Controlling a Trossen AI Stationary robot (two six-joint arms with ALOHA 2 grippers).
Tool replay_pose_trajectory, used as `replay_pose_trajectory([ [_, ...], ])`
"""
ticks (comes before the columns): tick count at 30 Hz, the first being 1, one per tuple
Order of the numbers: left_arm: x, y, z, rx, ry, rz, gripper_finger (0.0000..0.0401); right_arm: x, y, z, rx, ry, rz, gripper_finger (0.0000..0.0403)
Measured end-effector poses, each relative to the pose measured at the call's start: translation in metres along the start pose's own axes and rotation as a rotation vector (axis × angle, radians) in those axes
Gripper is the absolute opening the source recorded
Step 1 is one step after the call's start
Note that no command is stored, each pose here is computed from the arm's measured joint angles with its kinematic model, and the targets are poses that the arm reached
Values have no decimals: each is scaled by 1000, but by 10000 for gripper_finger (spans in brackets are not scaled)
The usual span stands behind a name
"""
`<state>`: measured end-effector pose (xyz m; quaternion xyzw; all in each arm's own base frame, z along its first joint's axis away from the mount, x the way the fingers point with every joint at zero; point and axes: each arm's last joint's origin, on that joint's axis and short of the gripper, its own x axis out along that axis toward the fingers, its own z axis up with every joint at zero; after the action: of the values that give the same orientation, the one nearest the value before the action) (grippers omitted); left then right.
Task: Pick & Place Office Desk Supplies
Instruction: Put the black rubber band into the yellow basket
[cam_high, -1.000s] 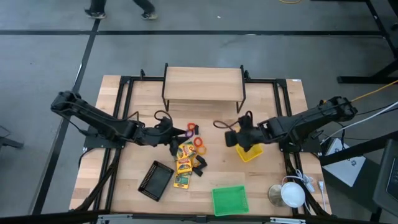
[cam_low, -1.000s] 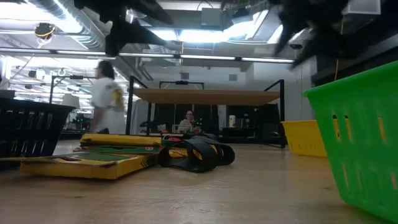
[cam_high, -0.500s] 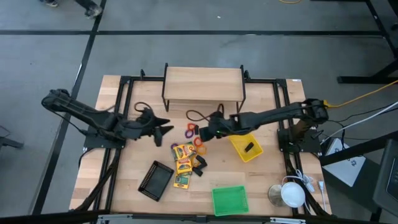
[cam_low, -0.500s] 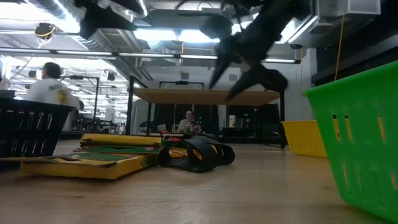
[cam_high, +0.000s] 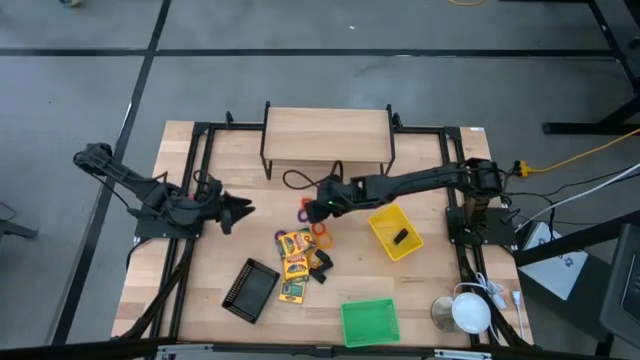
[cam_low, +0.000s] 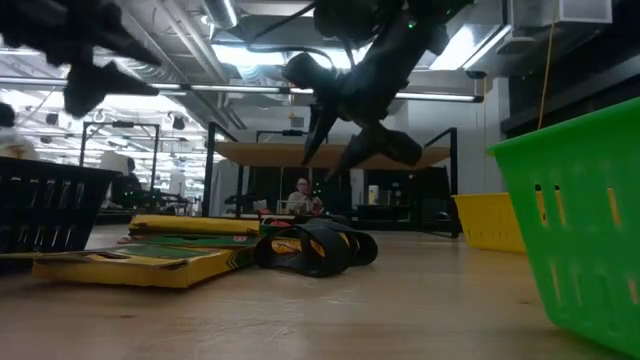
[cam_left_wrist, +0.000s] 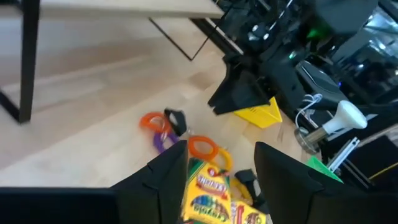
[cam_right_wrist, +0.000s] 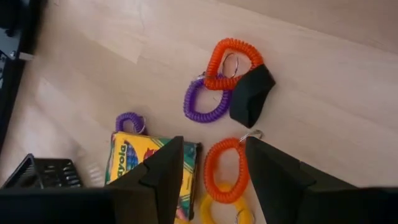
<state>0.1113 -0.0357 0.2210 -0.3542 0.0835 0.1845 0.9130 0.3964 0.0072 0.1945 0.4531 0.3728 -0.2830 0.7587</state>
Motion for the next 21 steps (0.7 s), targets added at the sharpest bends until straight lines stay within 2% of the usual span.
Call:
replay_pose_trajectory([
  [6,-1,23,-15,-61,2,-1,155,17,-7,5,54,3,-31,169],
  [10,0,32,-24,-84,39,-11,147,30,-8,5,87,26,-1,154],
  [15,1,37,-29,-86,104,3,148,40,-6,6,106,13,36,145],
  [21,0,38,-30,-84,117,9,148,42,-9,9,122,16,33,145],
])
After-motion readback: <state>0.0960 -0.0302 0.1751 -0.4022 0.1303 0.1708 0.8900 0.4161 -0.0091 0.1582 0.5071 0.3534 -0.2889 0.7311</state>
